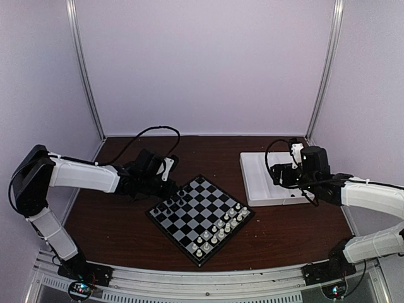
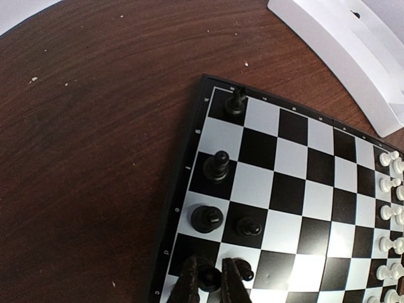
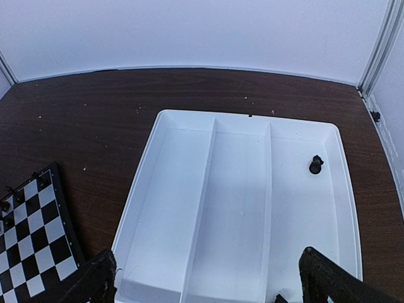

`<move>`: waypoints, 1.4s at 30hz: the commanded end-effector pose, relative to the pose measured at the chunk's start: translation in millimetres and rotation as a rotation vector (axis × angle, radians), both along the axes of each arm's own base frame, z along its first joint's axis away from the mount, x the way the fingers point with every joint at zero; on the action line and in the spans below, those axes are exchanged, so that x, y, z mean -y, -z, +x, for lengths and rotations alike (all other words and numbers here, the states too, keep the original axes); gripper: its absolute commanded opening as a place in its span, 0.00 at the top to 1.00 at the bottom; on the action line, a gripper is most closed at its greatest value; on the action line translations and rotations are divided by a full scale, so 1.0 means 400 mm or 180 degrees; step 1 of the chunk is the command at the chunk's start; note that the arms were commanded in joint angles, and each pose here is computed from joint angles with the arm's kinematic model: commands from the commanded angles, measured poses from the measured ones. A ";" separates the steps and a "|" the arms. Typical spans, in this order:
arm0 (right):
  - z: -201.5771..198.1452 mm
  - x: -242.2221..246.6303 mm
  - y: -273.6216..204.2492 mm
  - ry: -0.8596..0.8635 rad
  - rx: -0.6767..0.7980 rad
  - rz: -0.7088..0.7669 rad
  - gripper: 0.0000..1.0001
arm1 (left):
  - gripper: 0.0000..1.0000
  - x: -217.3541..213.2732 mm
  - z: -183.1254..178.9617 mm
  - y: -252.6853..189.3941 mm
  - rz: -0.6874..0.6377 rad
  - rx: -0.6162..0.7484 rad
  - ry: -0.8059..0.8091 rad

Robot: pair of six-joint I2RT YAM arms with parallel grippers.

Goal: Set up the chess pieces on the board
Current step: Place the chess piece on the chessboard.

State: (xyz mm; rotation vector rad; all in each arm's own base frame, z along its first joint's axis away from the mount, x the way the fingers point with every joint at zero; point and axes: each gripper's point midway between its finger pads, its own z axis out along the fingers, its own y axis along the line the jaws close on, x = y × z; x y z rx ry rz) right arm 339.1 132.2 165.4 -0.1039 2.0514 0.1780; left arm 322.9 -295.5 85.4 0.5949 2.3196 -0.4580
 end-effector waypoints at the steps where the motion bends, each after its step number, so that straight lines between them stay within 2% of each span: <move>1: 0.001 -0.002 -0.003 -0.0007 0.0025 0.0069 0.00 | 1.00 0.023 0.014 -0.006 -0.0178 0.0098 -0.0009; 28: 0.003 -0.008 0.000 -0.0037 0.0003 0.0115 0.00 | 0.99 0.007 0.015 0.040 -0.0086 0.0067 -0.0085; 34: 0.003 -0.009 -0.001 -0.0041 0.0005 0.0123 0.00 | 0.87 0.008 0.015 0.047 -0.0083 0.0051 -0.0089; 42: 0.000 -0.009 0.001 -0.0049 -0.0004 0.0124 0.00 | 0.79 0.003 0.016 0.010 -0.0088 0.0098 -0.0102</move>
